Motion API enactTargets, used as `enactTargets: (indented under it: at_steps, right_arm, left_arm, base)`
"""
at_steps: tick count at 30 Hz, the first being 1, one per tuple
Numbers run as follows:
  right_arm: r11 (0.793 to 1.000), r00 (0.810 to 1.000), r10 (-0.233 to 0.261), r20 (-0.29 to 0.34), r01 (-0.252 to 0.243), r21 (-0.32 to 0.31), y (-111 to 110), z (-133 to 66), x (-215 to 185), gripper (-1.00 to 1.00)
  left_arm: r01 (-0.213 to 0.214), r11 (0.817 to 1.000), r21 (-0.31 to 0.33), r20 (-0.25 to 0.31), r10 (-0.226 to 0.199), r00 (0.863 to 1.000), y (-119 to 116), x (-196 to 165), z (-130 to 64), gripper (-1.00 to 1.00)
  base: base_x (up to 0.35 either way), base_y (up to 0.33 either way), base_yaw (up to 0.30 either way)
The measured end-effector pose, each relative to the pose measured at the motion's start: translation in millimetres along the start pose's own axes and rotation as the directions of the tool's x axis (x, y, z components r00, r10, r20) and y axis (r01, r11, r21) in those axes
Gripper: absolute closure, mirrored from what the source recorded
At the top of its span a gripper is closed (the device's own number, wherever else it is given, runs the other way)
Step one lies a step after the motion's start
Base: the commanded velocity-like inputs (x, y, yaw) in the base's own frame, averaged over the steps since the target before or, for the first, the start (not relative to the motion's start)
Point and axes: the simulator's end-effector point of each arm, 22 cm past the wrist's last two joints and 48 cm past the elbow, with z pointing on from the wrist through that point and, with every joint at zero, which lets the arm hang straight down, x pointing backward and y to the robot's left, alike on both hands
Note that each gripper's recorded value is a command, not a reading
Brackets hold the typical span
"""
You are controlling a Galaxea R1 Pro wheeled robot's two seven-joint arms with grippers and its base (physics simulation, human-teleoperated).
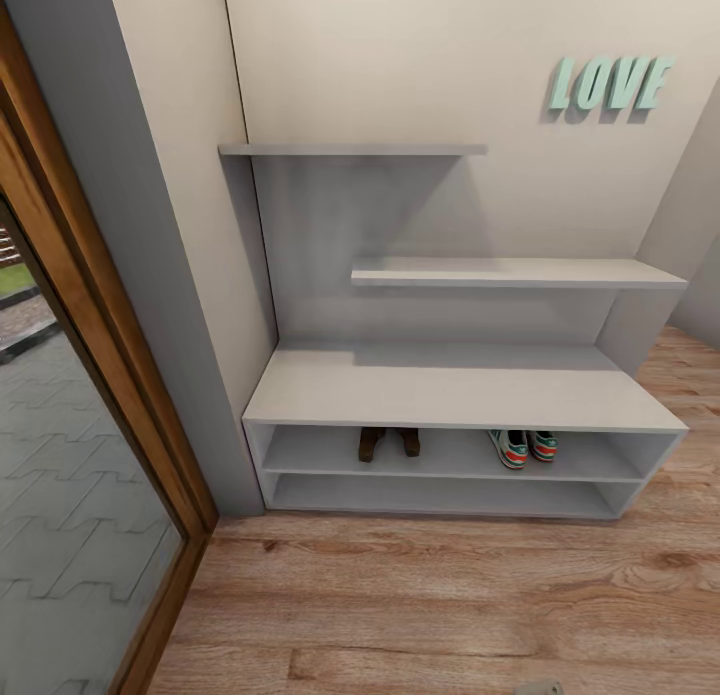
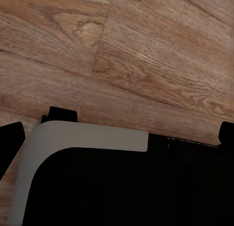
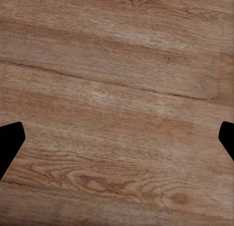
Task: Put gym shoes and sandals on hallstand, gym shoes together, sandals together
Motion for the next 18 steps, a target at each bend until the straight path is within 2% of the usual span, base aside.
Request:
enactTargets:
  at_steps: [5,11,18]
  right_arm:
    - [1.000,1.000,0.001,0.001,-0.001,-0.006,3,0.2,0,-1.00]
    - [1.000,1.000,0.012,0.005,-0.012,-0.028,23,1.9,-3,-1.00]
    - [0.999,1.000,0.017,0.006,-0.017,-0.033,28,2.2,-4,-1.00]
  left_arm:
    - [0.001,1.000,0.001,0.000,-0.001,1.000,-1,0,0.2,-1.00]
    - [0.000,1.000,0.001,0.000,0.000,1.000,-1,0,0.2,-1.00]
    - [0.000,1.000,0.002,0.000,0.000,1.000,-1,0,0.3,-1.00]
  base:
    - [0.000,0.000,0.000]
    - [0.000,0.000,0.000]
    - [0.000,0.000,0.000]
